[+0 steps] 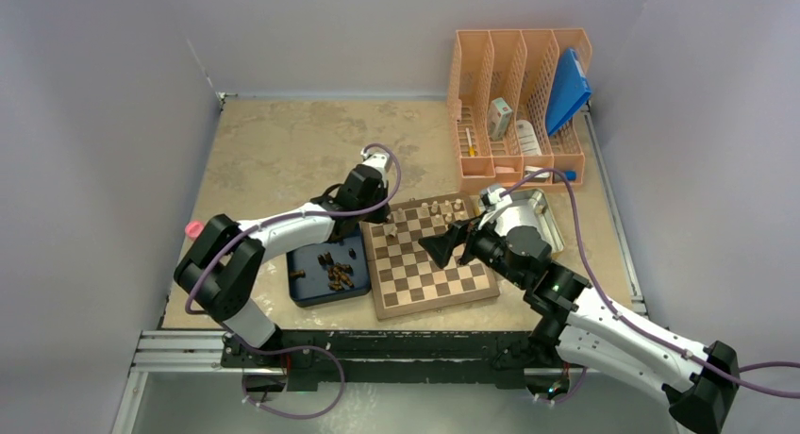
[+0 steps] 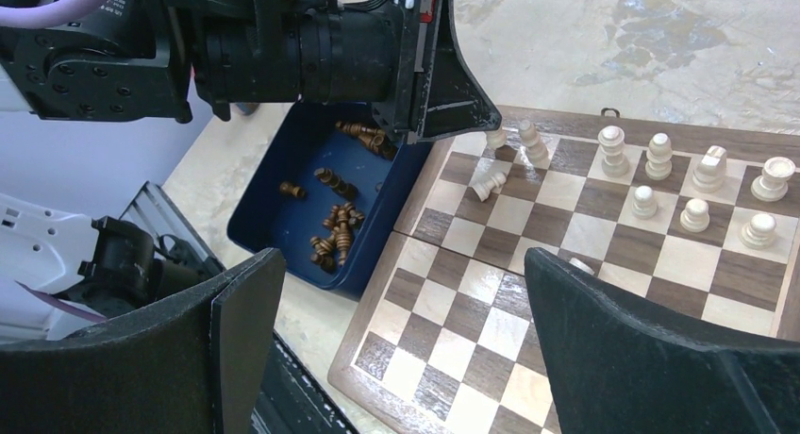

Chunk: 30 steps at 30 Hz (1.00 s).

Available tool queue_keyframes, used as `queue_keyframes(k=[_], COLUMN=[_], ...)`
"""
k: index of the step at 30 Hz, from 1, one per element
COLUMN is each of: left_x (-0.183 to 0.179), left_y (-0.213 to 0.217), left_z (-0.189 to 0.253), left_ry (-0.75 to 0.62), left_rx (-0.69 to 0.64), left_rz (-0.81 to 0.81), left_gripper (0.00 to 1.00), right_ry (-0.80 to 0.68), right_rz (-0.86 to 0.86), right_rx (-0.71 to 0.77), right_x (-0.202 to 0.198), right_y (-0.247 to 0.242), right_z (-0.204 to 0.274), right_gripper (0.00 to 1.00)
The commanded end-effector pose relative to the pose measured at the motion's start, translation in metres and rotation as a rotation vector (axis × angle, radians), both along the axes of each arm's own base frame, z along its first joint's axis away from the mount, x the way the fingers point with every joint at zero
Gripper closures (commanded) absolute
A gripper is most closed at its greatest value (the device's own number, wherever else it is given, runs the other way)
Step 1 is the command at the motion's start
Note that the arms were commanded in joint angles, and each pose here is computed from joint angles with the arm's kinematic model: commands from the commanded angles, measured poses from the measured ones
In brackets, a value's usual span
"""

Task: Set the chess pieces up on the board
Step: Place the chess piece on the chessboard.

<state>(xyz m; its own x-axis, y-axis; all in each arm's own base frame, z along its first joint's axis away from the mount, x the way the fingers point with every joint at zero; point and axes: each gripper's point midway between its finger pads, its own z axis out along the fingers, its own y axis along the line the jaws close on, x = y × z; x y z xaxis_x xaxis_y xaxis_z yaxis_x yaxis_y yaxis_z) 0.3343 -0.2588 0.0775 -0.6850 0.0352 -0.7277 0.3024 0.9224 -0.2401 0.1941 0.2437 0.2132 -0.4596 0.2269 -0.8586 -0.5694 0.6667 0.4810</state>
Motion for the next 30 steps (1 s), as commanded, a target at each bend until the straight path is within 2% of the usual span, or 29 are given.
queue_keyframes(k=[1,7,15,20,30], left_x=[0.0055,0.0044,0.0031,0.0033,0.0065], left_y=[-0.0063,-0.0056,-0.0066,-0.0069,-0.0053], left_z=[0.0031,-0.002,-0.0059,-0.0039,-0.0048], left_ry=[-0.034,-0.027,-0.031,-0.036,-0.058], left_rx=[-0.015,-0.007,0.004,0.008,0.044], left_rz=[-0.003,0.002,-0.009,-0.006,0.003], left_gripper=[1.0,0.93,0.92,0.87,0.87], right_ry=[-0.035,-0.04,-0.038,-0.038,-0.04], right_rz=[0.027,0.032,0.039,0.044,0.051], right_rx=[0.027,0.032,0.031,0.029,0.026], right_x=[-0.0009,-0.0016,-0.0026,-0.0029,-0.0036], right_y=[0.0061,0.0064,0.0073,0.0079,0.0086], right_z=[0.0101,0.0109,0.0089,0.0079,0.0072], right_gripper=[0.01,0.01,0.01,0.01,0.01])
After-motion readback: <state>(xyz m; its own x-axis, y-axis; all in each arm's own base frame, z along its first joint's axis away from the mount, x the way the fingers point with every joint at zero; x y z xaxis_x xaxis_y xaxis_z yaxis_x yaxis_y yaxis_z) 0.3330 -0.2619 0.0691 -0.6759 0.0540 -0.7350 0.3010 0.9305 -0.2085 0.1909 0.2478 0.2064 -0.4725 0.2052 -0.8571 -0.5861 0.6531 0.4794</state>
